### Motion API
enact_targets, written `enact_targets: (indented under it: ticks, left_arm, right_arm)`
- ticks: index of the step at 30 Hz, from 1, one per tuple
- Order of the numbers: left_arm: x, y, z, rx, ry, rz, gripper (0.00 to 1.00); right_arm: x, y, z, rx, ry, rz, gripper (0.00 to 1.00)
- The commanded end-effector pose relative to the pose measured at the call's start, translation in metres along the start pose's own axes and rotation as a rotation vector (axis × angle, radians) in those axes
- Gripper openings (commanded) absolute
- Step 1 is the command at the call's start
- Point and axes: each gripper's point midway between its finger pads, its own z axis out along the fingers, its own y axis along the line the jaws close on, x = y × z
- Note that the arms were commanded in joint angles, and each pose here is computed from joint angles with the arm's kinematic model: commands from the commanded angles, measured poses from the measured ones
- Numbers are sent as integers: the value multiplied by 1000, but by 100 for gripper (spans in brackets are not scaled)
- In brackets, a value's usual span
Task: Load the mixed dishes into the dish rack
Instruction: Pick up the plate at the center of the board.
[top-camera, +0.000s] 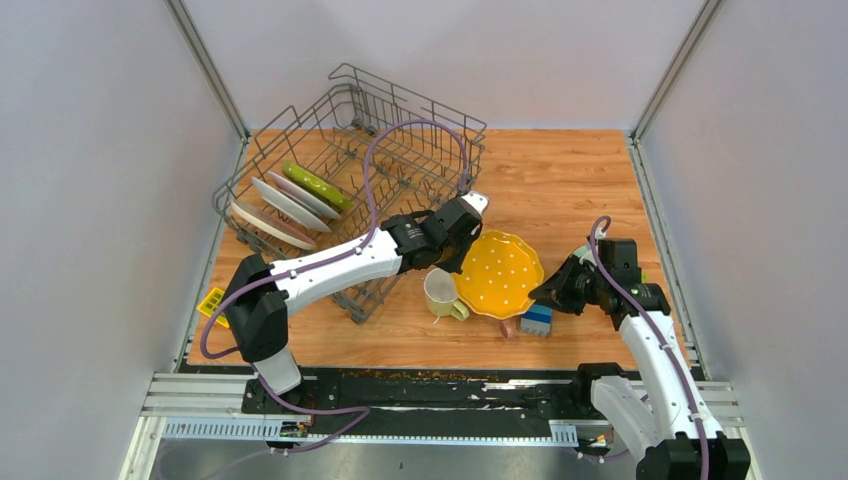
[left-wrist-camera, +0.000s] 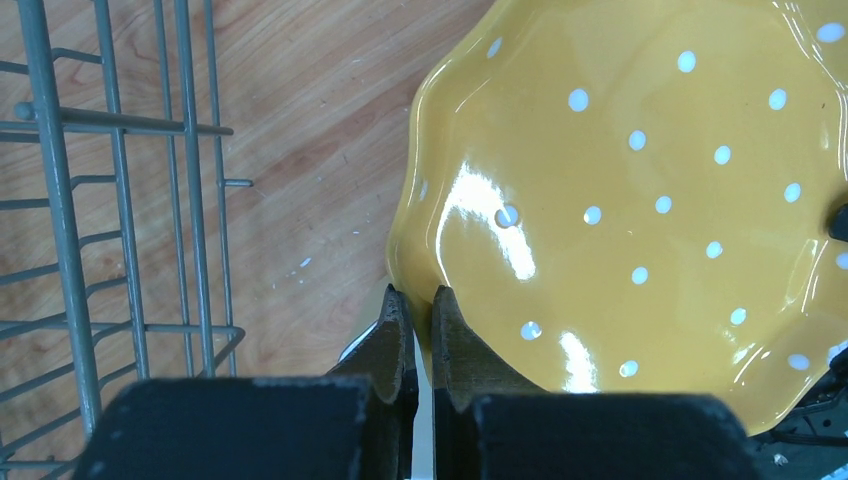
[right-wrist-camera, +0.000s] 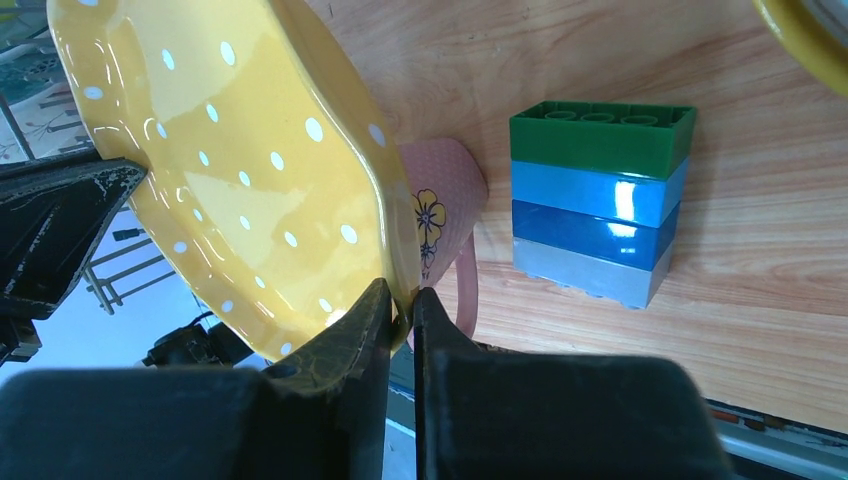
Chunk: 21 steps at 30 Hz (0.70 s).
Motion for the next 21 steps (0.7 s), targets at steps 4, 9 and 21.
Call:
enact_targets:
  ticks: [4, 9, 21]
  left_arm:
    - [19, -116, -32, 437, 33, 90, 0]
    - [18, -116, -32, 435, 27, 93, 0]
    - [20, -113, -33, 427, 31, 105, 0]
  right_arm:
    - [-19, 86, -13, -387, -42, -210, 17]
    - [-21, 86, -10, -389, -42, -207, 20]
    - [-25, 83, -2, -378, -61, -183, 27]
